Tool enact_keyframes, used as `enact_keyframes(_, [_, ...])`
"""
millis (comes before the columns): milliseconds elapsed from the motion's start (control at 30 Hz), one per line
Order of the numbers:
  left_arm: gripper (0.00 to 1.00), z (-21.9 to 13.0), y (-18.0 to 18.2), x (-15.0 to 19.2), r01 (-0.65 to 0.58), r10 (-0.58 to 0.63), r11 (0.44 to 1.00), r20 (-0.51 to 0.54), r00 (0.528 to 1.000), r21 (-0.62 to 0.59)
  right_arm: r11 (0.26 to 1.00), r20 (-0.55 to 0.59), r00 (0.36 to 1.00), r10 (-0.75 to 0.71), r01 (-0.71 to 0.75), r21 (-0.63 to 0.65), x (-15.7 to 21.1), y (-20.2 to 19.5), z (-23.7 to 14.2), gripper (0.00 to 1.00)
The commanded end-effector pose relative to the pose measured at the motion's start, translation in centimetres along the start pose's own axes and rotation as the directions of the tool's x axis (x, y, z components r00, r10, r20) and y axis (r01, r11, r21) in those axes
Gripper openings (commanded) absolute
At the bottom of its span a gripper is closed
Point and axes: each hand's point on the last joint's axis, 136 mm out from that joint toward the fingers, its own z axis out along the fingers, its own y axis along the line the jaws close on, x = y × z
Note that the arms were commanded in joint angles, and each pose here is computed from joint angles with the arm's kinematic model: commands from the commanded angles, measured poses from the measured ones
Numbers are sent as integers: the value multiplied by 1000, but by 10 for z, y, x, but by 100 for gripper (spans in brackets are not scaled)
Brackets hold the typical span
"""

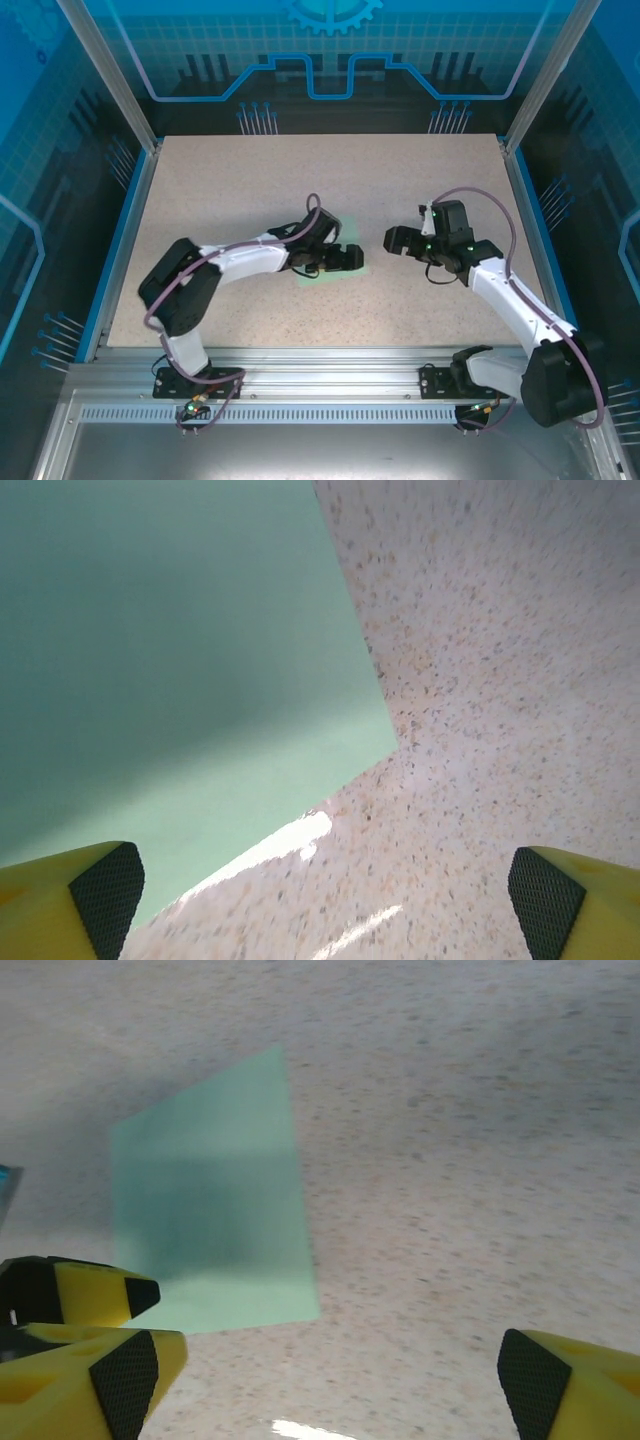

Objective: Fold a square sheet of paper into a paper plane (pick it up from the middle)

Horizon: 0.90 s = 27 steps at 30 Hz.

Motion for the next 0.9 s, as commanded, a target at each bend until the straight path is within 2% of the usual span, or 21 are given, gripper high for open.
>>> enact_keyframes(0, [98, -40, 29, -24, 97, -82, 992, 167, 983, -81, 986, -50, 997, -54, 45, -160, -1, 48, 13, 87])
enact_keyframes(200, [98, -78, 92, -25, 236, -179, 960, 320, 930, -148, 982, -217, 969, -120, 83, -172, 13, 91, 70, 70])
enact_keyframes(367, [98, -101, 98, -23, 199, -142, 973, 374, 916, -119, 985, -325, 939, -116, 67, -157, 30, 102, 117, 64])
enact_keyframes(567, [98, -120, 93, -23, 164, -120, 984, 439, 891, -63, 992, -422, 902, -90, 45, -116, 54, 86, 148, 61])
enact_keyframes(867, [98, -144, 89, -19, 116, -97, 993, 521, 848, -3, 998, -492, 869, -56, 63, -3, 95, 37, 143, 60])
